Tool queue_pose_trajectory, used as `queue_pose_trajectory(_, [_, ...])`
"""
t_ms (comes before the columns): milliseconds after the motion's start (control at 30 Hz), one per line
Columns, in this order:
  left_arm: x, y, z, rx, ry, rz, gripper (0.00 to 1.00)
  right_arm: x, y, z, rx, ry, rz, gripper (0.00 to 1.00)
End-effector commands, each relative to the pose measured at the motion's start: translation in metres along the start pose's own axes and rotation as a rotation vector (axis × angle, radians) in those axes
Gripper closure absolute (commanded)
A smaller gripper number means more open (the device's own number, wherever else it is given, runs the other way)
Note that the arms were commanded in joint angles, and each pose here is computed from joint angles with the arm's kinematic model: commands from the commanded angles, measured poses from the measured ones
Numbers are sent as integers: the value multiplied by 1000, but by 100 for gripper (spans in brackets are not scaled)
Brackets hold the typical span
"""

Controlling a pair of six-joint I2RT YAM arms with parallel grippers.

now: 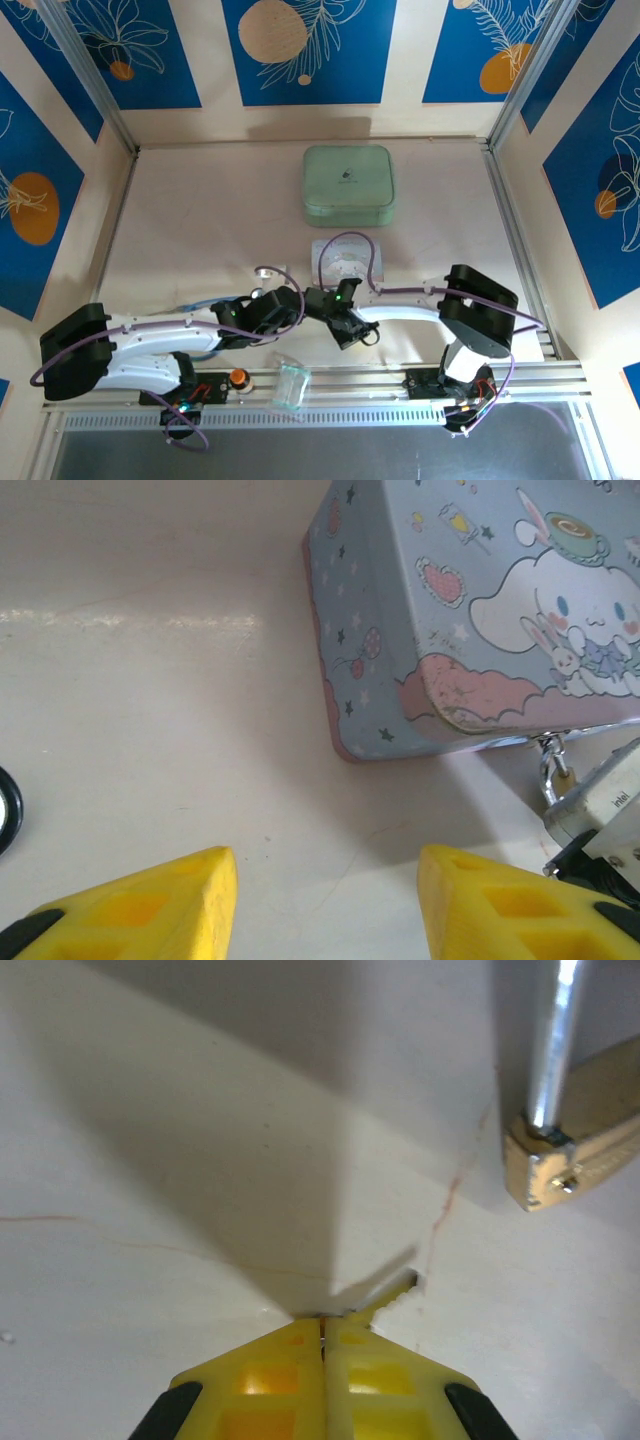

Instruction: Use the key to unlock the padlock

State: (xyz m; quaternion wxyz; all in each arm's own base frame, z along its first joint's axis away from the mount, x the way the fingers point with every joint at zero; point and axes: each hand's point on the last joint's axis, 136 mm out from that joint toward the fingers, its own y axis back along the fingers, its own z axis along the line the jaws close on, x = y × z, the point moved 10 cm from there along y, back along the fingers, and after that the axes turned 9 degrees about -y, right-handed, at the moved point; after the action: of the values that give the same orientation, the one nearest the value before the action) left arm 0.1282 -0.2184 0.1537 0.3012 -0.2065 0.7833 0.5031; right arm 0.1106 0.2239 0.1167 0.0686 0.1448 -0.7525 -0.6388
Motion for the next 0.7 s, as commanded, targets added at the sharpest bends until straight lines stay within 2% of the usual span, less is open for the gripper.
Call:
queue_pose_trajectory(0, [-6, 2, -9, 60, 26, -35, 50, 0, 12, -10, -118, -69, -8, 96])
queue_pose_trajectory(333, [-11, 5, -27, 336, -18, -134, 51, -4, 37, -51, -790, -244, -32, 98])
queue_pose_trajectory(467, [-12, 3, -35, 384, -5, -125, 51, -4, 45, -67, -911, -294, -43, 99])
queue_pose_trajectory(667, [-11, 1, -43, 466, 166, -145, 45, -9, 57, -75, -994, -357, -65, 99])
